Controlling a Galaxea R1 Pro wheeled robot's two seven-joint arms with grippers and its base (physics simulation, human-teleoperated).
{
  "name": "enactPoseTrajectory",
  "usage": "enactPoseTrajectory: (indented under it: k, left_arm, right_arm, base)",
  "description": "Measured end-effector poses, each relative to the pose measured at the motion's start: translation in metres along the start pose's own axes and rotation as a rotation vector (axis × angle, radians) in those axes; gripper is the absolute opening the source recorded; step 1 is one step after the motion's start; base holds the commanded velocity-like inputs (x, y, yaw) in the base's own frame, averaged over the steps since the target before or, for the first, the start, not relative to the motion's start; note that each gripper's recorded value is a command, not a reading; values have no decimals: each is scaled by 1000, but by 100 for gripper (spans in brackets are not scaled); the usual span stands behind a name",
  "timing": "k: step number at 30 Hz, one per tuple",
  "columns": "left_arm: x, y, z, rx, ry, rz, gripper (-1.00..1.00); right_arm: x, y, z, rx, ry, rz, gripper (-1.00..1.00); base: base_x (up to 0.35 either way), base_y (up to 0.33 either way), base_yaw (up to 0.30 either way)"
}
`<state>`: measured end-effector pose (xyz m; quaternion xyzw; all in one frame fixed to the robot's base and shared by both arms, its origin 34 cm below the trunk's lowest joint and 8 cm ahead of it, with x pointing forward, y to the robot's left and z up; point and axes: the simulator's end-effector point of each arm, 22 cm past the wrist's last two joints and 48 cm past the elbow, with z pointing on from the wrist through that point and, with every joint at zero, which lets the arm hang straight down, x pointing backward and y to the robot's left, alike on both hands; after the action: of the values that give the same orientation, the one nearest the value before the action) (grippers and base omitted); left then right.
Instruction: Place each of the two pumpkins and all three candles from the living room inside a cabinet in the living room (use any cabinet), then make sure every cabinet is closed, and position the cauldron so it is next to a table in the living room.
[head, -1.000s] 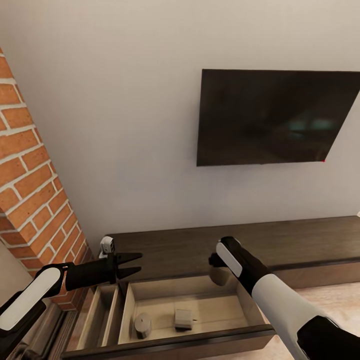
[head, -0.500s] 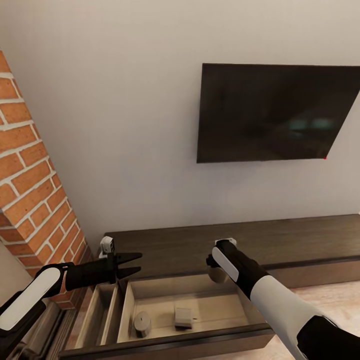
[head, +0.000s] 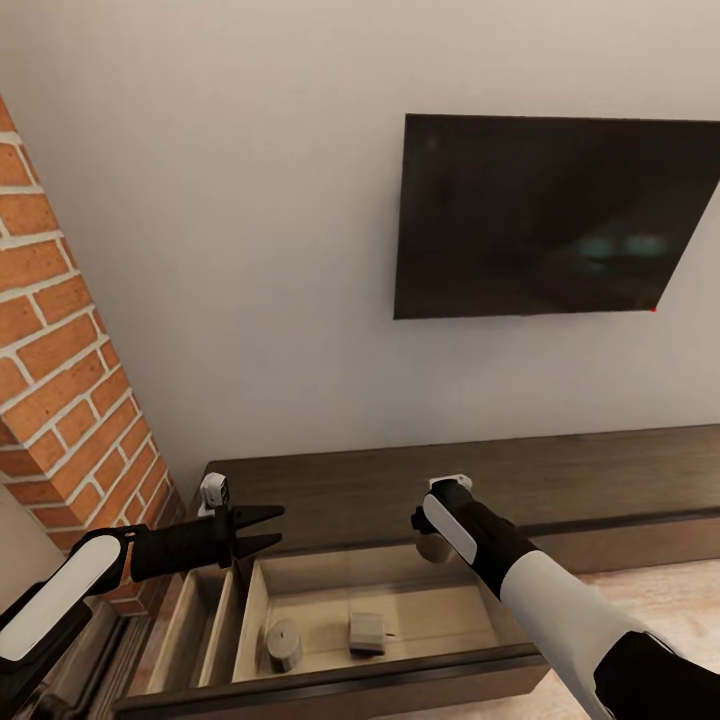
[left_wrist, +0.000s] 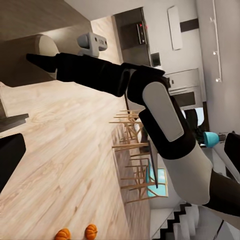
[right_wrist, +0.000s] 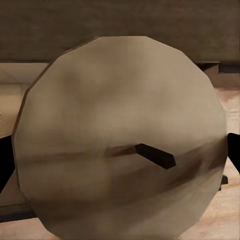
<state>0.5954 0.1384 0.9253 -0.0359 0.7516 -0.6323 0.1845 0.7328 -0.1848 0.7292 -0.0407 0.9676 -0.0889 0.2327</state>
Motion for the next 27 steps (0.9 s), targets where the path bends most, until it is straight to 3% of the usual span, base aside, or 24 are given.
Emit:
enactPoseTrajectory:
  k: [27]
  left_arm:
    - [14, 46, 6, -12, 2, 8, 100]
  right_arm:
    - [27, 14, 42, -26, 11, 5, -100]
  base:
    - [0, 0, 0]
